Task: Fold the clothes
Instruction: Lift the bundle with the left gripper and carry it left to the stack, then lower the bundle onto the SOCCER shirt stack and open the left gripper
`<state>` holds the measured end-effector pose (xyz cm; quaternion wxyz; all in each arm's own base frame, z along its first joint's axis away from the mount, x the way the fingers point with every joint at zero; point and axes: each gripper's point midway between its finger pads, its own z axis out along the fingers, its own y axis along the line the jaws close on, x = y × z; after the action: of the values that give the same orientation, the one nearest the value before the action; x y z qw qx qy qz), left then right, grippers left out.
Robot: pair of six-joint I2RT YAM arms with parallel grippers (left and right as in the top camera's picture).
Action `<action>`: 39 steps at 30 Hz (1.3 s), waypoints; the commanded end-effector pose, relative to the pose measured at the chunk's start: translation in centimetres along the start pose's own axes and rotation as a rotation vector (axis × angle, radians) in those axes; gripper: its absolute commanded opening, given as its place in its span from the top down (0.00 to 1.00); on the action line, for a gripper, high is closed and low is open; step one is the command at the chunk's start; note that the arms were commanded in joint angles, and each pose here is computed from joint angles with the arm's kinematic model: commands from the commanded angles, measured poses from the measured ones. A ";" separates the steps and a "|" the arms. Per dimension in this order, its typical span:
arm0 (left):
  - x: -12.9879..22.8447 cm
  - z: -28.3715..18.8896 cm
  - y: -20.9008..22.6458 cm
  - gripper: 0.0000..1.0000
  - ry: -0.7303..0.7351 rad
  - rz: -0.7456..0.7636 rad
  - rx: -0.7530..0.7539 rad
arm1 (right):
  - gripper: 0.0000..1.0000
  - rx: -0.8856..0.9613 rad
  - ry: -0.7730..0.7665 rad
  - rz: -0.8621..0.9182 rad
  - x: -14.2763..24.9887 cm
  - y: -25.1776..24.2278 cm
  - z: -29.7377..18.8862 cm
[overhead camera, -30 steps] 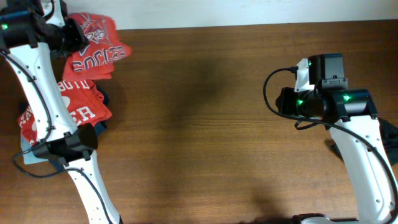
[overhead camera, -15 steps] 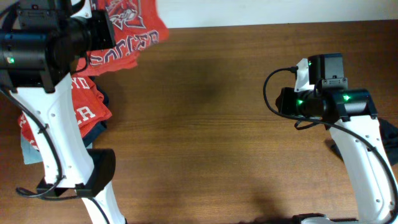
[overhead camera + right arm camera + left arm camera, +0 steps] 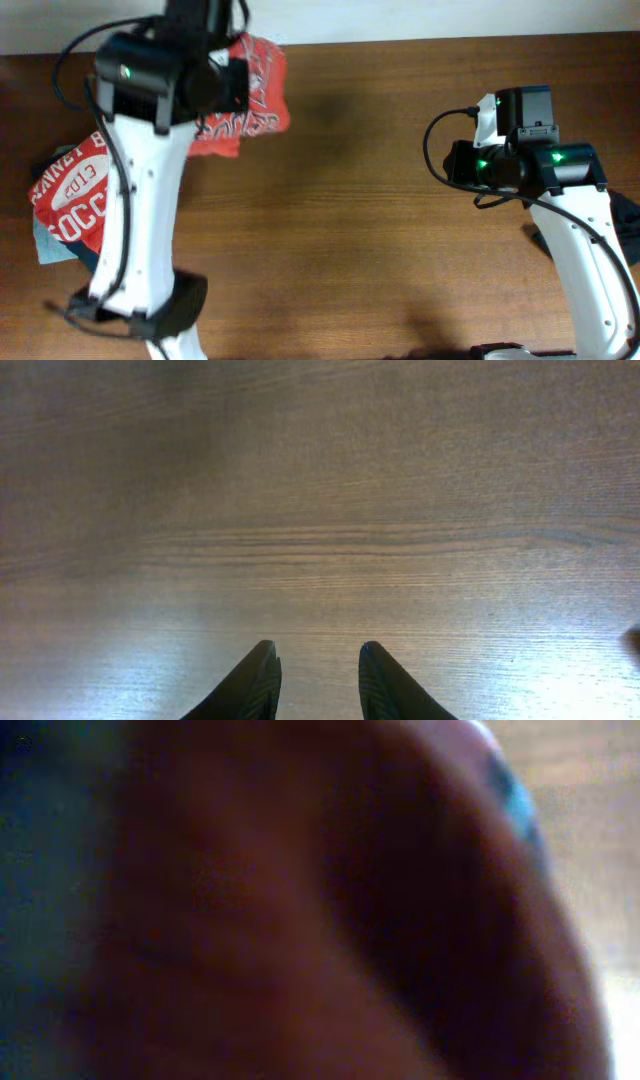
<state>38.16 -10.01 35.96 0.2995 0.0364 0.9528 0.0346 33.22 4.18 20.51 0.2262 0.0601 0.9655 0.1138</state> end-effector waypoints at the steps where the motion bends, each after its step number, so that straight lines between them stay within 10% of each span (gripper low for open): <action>1: 1.6 -3.5 3.0 1.00 -0.055 -0.083 -0.103 | 0.69 -0.008 -0.014 -0.005 -0.5 0.2 -0.3; 21: 4.8 11.2 19.1 1.00 0.051 -0.586 0.195 | 0.69 -0.007 -0.006 -0.003 -0.3 0.2 -0.3; 39: 20.5 16.4 30.3 0.95 0.172 -0.926 0.098 | 0.69 -0.014 -0.005 0.024 -0.2 0.3 -0.3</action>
<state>33.21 21.82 13.42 0.1924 -0.3832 0.8888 -0.1619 33.11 4.19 20.41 0.2225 0.0650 0.9660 0.1149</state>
